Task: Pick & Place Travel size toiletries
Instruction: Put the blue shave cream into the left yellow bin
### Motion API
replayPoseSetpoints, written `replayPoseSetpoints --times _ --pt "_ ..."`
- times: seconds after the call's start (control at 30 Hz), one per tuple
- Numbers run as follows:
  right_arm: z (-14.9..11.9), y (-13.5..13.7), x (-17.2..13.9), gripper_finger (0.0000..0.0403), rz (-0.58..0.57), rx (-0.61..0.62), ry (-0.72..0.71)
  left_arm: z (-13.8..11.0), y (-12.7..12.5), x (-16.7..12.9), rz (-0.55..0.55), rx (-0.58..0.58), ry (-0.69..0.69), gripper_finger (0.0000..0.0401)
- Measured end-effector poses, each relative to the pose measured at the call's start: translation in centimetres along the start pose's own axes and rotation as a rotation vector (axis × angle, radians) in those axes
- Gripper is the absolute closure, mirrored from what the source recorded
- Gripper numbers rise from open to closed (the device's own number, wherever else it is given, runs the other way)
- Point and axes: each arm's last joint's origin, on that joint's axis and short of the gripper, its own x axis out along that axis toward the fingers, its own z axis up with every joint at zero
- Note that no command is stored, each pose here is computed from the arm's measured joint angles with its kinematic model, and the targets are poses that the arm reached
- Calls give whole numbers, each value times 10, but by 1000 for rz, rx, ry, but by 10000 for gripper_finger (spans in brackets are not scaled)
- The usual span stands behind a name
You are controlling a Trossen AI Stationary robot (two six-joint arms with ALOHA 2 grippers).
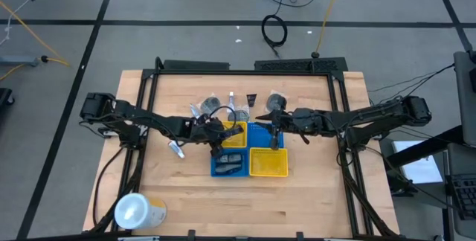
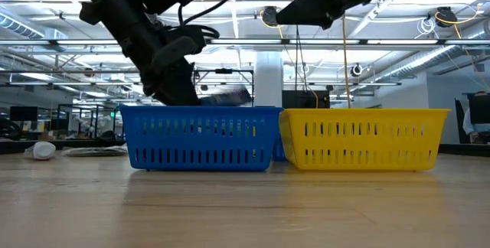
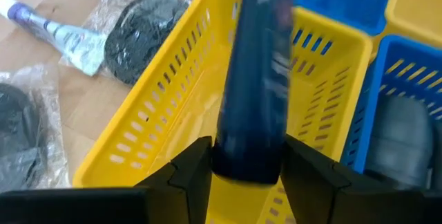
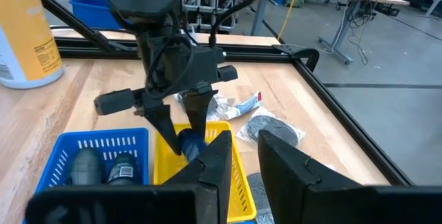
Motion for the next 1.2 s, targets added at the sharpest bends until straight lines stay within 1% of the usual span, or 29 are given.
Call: replayPoseSetpoints --times 0.27,0.47,0.6,0.8,0.93,1.0,1.07,1.2 --pt "-2 -12 3 339 -41 34 21 3 -2 0 -21 6 -34 195" --pt "-13 -22 10 334 -80 12 98 7 -3 0 -23 18 -74 187" --pt "-25 -33 24 309 -122 -20 154 9 -4 -1 -30 17 -93 187" --pt "-47 -65 47 246 -237 26 215 10 -4 -1 -34 16 -103 187" --pt "-59 -84 58 214 -295 46 231 10 -4 -1 -35 16 -104 187" --pt "-62 -91 64 202 -295 55 210 10 -4 -1 -35 16 -104 187" --pt "-67 -95 67 195 -268 53 216 10 -4 -1 -35 16 -104 187" --pt "-74 -103 75 189 -259 47 198 10 -4 -1 -35 16 -104 187"
